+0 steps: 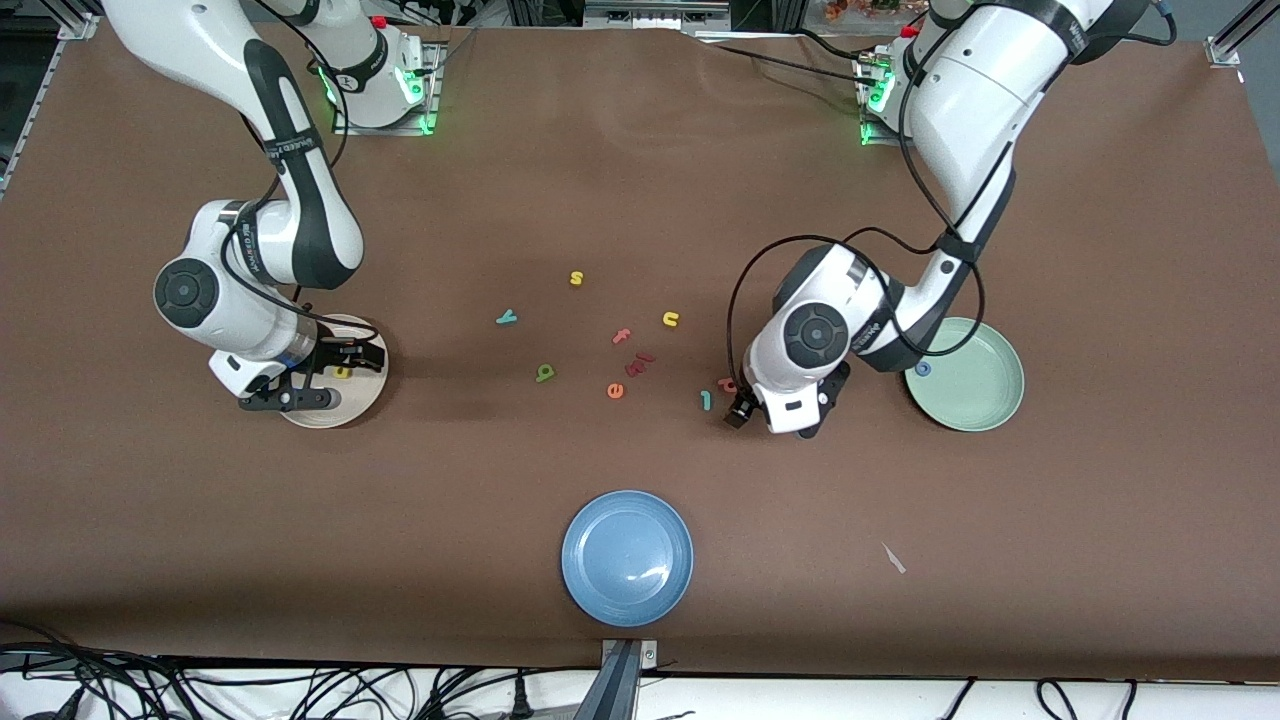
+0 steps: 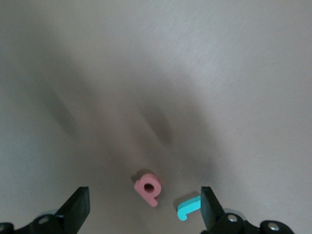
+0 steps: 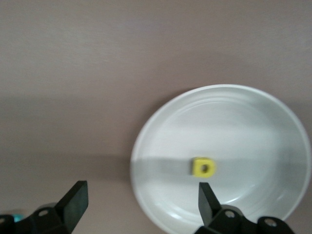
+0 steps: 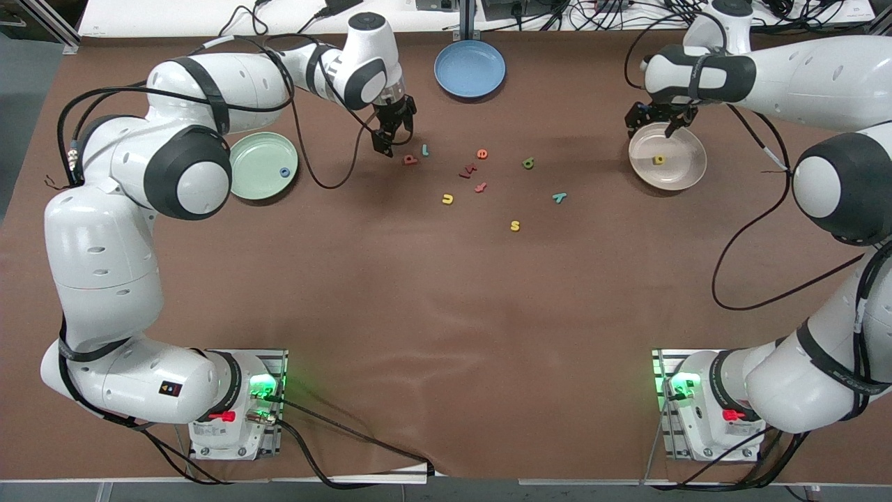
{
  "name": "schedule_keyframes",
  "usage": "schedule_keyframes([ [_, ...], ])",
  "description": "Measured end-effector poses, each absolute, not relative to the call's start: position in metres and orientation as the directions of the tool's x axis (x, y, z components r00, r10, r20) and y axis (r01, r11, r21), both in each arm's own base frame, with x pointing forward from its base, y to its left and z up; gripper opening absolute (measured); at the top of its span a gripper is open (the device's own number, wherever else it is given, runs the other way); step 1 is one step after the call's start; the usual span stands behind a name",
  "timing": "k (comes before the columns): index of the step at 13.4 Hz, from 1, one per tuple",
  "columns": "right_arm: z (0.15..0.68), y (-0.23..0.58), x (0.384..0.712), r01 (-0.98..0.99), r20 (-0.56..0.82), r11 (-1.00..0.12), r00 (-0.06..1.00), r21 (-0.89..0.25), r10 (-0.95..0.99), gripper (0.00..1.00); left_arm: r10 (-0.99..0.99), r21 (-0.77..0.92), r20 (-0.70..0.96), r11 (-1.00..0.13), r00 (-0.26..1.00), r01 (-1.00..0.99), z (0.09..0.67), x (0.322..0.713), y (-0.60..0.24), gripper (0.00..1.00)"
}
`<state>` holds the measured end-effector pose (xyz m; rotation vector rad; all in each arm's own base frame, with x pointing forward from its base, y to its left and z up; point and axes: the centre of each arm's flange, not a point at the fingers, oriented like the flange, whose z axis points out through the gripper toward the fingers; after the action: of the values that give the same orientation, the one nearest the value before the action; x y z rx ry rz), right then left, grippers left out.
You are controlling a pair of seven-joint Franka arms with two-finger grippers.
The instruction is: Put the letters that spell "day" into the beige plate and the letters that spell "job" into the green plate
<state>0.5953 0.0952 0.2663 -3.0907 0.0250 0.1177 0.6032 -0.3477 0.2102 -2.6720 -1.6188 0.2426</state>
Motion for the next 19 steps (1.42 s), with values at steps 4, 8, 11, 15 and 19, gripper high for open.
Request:
schedule_keyframes([
  [4, 0.265, 0.164, 0.582, -0.245, -0.109, -0.968, 0.965, -0.049, -0.238, 1.00, 0.906, -0.104, -0.128, -0.417, 0.403, 0.903, 0.190, 0.600, -0.351, 0.96],
  [8, 0.263, 0.195, 0.572, -0.411, -0.134, -0.911, 0.905, -0.035, -0.403, 1.00, 0.922, -0.060, -0.133, -0.374, 0.364, 0.925, 0.193, 0.606, -0.352, 0.76],
  [11, 0.262, 0.199, 0.570, -0.426, -0.140, -0.904, 0.898, -0.031, -0.418, 1.00, 0.928, -0.068, -0.133, -0.358, 0.347, 0.931, 0.186, 0.603, -0.353, 0.76],
  [15, 0.251, 0.198, 0.569, -0.470, -0.152, -0.883, 0.873, -0.007, -0.463, 1.00, 0.933, -0.083, -0.133, -0.346, 0.334, 0.935, 0.174, 0.595, -0.353, 0.76],
  [19, 0.249, 0.209, 0.567, -0.698, -0.145, -0.715, 0.704, 0.041, -0.695, 1.00, 0.937, -0.091, -0.132, -0.336, 0.323, 0.937, 0.171, 0.591, -0.354, 0.72],
])
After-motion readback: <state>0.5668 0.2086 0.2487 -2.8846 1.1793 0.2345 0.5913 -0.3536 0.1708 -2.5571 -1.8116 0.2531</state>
